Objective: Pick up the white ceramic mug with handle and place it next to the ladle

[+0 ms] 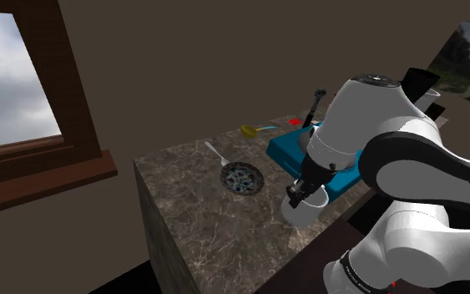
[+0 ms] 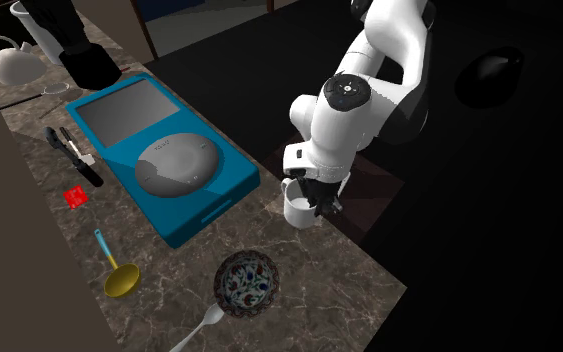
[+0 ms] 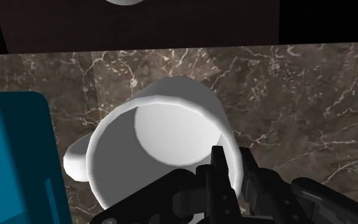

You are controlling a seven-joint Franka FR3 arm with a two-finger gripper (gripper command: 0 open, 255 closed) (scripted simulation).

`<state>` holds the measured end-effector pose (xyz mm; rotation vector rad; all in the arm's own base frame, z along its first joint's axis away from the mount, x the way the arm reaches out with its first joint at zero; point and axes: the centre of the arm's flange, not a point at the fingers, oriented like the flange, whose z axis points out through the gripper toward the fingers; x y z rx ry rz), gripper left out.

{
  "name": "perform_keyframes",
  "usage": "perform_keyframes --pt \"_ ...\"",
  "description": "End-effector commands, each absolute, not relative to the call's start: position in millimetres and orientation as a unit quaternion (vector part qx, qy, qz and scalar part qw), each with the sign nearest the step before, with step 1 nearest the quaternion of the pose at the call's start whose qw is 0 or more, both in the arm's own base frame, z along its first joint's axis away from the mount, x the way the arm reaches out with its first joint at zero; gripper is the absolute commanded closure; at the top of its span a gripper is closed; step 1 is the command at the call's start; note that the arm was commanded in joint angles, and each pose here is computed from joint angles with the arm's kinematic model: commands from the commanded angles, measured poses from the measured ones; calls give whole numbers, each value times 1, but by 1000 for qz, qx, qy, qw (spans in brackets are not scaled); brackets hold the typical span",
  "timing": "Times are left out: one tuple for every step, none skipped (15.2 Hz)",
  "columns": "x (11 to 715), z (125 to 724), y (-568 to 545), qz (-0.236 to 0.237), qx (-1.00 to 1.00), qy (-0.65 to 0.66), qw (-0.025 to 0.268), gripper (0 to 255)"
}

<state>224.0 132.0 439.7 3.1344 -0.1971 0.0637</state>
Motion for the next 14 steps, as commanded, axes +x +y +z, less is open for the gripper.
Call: perform_keyframes --pt "224 451 131 20 998 -63 0 255" --pt "224 457 131 20 998 -63 0 255" --pt "224 462 131 20 998 -63 0 255" --pt "224 467 131 20 998 -63 0 255" --pt "224 473 131 20 998 -63 0 255" --pt "224 478 131 20 998 -63 0 255" --pt "224 483 131 20 998 -63 0 255" --pt "224 488 131 20 998 -63 0 255" --pt "224 494 131 20 998 -63 0 255" --pt "224 499 131 20 998 -63 0 255" --pt "224 504 131 20 998 -63 0 255" --pt "224 509 131 20 998 -63 0 255" --pt "224 515 131 20 998 -63 0 255" --pt "224 520 131 20 998 -63 0 255"
